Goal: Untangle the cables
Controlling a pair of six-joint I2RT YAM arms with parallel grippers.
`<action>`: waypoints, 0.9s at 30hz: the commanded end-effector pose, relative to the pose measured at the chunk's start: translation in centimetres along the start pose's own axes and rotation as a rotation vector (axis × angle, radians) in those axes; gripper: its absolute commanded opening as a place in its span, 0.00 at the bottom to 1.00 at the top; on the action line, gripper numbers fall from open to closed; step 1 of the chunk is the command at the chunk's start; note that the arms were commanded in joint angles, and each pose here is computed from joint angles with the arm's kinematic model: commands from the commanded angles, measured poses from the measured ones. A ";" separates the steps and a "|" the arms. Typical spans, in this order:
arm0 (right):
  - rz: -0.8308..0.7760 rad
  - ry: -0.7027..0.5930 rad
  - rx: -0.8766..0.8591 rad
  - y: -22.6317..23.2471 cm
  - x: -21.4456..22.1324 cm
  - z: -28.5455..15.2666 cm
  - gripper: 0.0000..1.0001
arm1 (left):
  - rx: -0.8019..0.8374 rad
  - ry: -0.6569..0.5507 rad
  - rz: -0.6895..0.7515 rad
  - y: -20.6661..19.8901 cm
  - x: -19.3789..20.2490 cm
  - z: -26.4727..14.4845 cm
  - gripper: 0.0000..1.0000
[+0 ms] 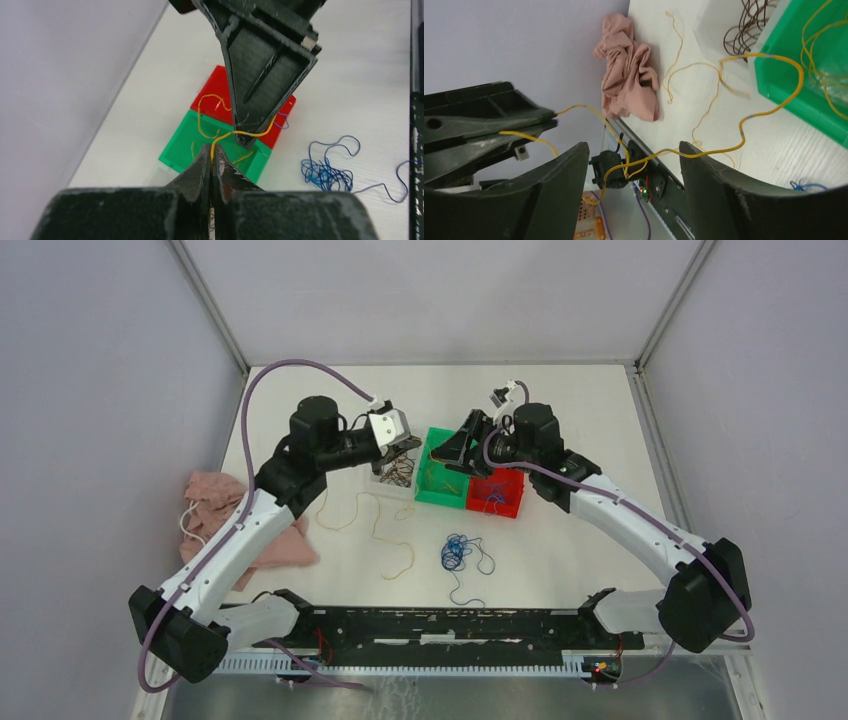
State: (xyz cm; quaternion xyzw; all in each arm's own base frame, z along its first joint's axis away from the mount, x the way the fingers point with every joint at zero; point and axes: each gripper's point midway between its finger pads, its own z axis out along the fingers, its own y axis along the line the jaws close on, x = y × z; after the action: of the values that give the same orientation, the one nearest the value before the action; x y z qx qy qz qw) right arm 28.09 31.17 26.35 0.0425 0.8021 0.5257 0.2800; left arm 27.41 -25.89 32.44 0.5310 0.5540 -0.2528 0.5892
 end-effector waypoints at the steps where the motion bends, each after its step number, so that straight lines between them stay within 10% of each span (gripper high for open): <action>1: -0.025 0.083 -0.058 1.4 1.5 -2.7 0.75 | 0.023 0.042 -0.036 -1.6 2.0 -0.4 0.03; 17: -0.112 0.144 -0.075 -1.2 3.6 -7.4 0.89 | -0.238 0.084 -0.038 2.8 2.9 -1.1 0.03; 27: -0.244 0.091 -0.002 -0.1 0.5 -7.9 0.83 | -0.058 0.127 -0.059 -0.4 3.8 0.3 0.03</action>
State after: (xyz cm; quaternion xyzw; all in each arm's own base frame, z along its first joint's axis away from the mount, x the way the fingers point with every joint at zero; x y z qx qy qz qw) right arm 21.80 25.11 24.37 -0.0463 0.8329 0.4986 0.2357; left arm 28.63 -24.40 28.48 0.5013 0.6146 -0.2061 0.5732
